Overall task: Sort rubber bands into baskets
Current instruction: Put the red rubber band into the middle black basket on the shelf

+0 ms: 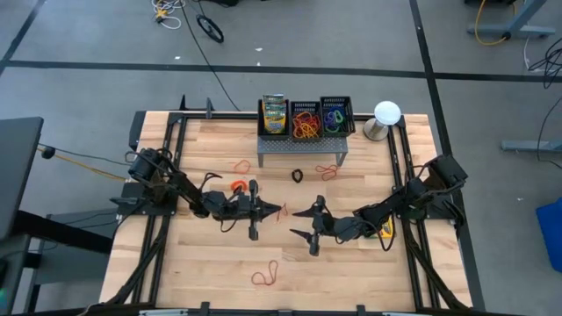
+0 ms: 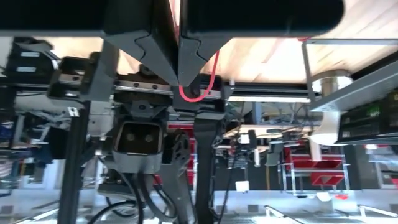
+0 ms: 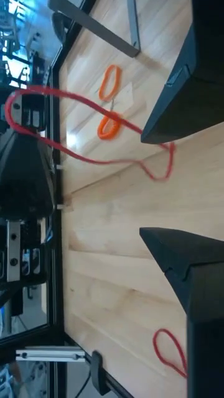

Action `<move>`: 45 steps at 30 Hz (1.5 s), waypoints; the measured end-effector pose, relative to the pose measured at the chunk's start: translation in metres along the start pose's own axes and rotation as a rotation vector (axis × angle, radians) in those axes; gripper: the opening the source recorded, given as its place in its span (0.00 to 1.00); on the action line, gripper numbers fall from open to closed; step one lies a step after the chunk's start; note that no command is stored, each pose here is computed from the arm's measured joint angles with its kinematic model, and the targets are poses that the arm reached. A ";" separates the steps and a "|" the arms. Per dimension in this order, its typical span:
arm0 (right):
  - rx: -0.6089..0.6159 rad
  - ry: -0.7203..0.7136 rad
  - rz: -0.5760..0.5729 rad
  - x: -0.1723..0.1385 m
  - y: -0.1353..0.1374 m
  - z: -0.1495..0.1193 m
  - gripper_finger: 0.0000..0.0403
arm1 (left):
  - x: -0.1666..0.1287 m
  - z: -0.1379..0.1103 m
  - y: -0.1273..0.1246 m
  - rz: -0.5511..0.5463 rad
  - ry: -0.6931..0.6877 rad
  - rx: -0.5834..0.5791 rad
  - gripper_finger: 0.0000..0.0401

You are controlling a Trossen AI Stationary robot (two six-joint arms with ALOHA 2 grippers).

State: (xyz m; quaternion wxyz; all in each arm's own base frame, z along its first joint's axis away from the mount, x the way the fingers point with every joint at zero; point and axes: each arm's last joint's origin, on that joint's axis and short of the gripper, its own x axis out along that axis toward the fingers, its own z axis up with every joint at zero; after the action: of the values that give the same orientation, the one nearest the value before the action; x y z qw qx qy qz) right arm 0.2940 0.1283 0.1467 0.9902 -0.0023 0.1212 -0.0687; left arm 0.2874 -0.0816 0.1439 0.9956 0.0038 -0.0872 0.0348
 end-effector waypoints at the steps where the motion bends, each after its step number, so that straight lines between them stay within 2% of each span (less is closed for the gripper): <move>1: -0.001 -0.001 0.000 0.000 0.000 0.000 0.60 | 0.000 0.000 0.000 -0.012 -0.001 -0.002 0.02; 8: -0.004 -0.045 -0.009 0.001 -0.002 0.005 0.60 | 0.003 0.002 -0.003 -0.082 -0.018 -0.015 0.02; 14: 0.007 -0.066 -0.051 0.008 -0.015 0.009 0.60 | 0.013 0.005 -0.009 -0.148 -0.020 0.000 0.02; 17: 0.011 -0.064 -0.019 0.012 -0.019 0.009 0.56 | 0.017 0.006 -0.011 -0.148 -0.019 0.009 0.02; 20: 0.007 -0.061 -0.008 0.014 -0.018 0.006 0.45 | 0.018 0.005 -0.011 -0.147 -0.009 0.021 0.02; 25: -0.002 -0.046 -0.008 0.013 -0.018 0.004 0.10 | 0.015 0.002 -0.013 -0.064 0.024 0.026 0.06; 27: -0.016 -0.049 -0.015 0.013 -0.017 0.004 0.03 | 0.010 0.002 -0.014 -0.028 0.045 0.052 0.10; 30: -0.021 -0.048 -0.045 0.011 -0.016 0.004 0.05 | -0.001 0.008 -0.015 0.015 0.059 0.066 0.19; 37: -0.027 -0.047 -0.071 0.011 -0.016 0.003 0.02 | -0.039 0.021 -0.008 0.010 0.085 0.029 0.39; 41: -0.031 -0.052 -0.074 0.011 -0.017 0.004 0.01 | -0.059 0.016 0.003 0.023 0.122 0.021 0.45; 45: -0.034 -0.069 -0.108 0.011 -0.022 0.011 0.01 | -0.072 0.006 0.013 0.047 0.176 0.017 0.45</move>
State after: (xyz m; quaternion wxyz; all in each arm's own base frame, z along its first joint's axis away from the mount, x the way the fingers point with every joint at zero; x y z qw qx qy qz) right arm 0.3044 0.1053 0.1549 0.9885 -0.0279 0.0877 -0.1196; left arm 0.2148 -0.0734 0.1376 0.9982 0.0073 0.0007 0.0594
